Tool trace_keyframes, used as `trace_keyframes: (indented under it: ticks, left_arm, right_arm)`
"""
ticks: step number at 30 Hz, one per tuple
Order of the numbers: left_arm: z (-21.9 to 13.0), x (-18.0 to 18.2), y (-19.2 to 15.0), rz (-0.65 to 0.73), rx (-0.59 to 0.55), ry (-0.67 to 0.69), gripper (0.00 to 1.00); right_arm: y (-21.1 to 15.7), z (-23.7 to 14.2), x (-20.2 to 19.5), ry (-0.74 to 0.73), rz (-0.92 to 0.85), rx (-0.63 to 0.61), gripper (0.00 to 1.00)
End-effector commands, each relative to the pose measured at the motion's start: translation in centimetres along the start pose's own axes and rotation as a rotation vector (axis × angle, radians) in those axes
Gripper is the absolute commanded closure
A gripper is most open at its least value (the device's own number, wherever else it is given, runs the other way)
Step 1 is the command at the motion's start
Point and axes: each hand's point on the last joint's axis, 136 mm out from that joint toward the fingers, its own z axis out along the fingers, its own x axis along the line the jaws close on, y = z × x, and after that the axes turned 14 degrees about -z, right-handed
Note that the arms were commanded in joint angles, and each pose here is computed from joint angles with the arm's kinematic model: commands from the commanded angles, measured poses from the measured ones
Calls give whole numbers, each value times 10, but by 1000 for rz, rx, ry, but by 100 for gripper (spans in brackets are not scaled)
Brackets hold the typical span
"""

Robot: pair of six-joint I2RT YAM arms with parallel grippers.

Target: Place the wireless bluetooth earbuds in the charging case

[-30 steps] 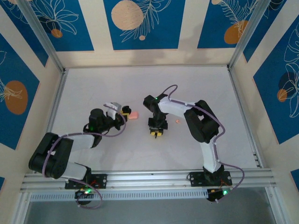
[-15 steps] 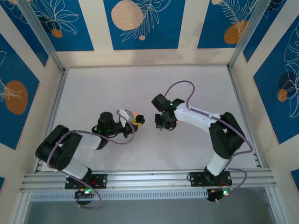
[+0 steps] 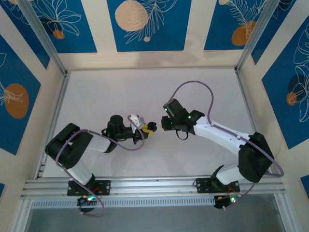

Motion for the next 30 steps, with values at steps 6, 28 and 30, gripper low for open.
trace_keyframes:
  ticks: [6,28,30]
  left_arm:
    - [5,-14,12,51,-26,-76,79]
    - [4,-19,25,51,-65,-90,79]
    - [3,-19,26,49,-70,-90,79]
  right_arm:
    - [24,-16,26,62,-154,-137,77]
    - [27,-22,70,179,-259,-232,77]
    - [25,-21,70,179,-260,-230,77]
